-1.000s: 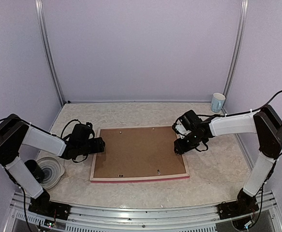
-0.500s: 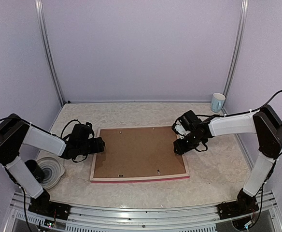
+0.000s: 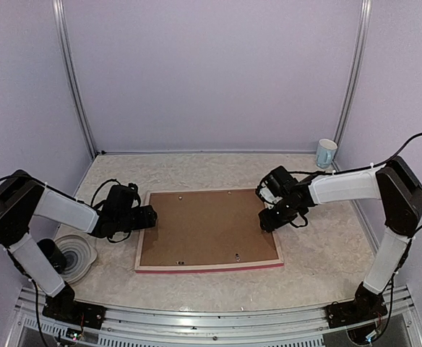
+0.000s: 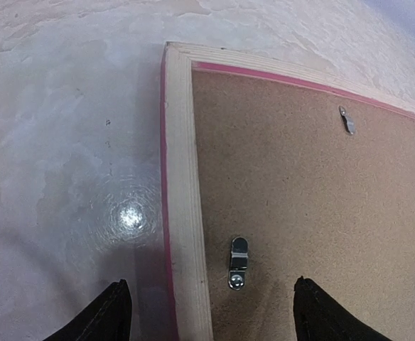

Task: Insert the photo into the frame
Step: Press the fastener onto the backboard.

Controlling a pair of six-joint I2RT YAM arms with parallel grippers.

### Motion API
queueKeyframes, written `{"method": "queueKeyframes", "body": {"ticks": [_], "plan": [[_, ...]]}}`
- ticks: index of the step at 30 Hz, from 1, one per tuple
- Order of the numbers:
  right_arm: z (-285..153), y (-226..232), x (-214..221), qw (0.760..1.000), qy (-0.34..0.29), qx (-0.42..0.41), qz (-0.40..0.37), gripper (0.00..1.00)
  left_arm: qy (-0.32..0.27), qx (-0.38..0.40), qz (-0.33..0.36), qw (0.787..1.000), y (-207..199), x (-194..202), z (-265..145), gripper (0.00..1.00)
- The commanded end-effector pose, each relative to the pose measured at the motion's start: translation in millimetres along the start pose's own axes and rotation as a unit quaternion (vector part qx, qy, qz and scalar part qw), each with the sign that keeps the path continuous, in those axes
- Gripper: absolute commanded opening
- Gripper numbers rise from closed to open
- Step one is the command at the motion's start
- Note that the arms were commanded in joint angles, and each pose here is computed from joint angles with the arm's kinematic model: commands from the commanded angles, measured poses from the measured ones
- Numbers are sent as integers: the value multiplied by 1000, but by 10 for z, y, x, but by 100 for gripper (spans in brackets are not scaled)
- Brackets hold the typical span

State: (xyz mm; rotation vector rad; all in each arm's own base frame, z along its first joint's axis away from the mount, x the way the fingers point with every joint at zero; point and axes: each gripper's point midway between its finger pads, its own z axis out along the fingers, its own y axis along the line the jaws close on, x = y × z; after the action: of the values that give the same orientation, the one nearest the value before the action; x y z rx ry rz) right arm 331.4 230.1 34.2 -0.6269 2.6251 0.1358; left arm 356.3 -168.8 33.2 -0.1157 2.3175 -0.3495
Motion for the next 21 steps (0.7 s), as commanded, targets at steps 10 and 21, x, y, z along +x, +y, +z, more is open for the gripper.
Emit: {"method": "queueKeyframes", "body": {"ticks": [10,21], "plan": [[153,-13,540,995,99,13,-21,54,7,3,-10,1000,41,53,44,77],[89,111,477,995,94,-22,-21,56,7,4,-11,1000,46,49,40,77]]}}
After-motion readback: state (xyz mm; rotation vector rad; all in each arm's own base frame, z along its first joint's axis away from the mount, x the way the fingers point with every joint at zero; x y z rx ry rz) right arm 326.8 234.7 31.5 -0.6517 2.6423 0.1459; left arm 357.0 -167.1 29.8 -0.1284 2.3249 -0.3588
